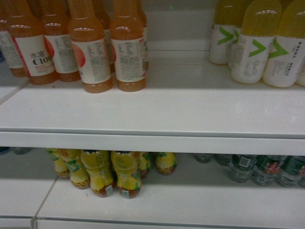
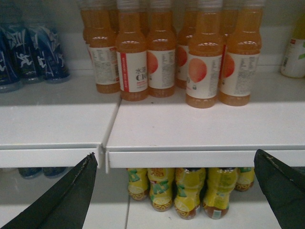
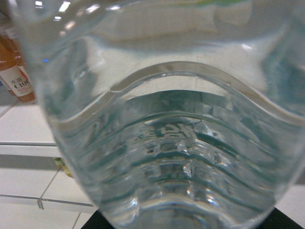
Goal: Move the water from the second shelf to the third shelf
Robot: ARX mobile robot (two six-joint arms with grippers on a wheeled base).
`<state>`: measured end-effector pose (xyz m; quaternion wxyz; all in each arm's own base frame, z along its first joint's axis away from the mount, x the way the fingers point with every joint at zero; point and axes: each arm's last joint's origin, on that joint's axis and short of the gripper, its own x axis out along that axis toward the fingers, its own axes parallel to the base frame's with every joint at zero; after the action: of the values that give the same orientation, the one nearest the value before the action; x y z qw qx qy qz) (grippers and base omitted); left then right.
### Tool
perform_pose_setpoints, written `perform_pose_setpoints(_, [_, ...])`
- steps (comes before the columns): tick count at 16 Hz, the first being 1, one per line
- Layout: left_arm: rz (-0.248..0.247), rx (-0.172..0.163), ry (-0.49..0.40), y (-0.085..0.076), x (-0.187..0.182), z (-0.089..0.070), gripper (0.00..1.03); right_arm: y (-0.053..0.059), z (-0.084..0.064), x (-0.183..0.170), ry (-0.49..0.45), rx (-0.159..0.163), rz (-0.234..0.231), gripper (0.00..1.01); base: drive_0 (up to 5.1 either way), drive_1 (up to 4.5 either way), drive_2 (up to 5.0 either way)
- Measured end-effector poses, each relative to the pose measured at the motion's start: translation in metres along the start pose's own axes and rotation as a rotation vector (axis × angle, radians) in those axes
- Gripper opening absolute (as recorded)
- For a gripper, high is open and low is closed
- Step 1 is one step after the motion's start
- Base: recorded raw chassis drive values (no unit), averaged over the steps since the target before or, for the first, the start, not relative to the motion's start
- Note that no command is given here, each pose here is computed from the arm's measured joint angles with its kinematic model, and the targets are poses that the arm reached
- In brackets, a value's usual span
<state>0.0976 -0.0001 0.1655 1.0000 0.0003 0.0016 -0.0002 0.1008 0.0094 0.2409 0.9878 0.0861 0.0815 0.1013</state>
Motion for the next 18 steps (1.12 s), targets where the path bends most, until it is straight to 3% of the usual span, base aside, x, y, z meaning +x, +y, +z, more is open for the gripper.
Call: perform_pose_setpoints(18, [0.000, 0.000, -0.001, 0.0000, 0.0000, 0.0001, 0.98, 0.0000, 0.0000, 0.0000, -0.001, -0.001, -0.001, 0.37, -4.9, 2.39, 2.4])
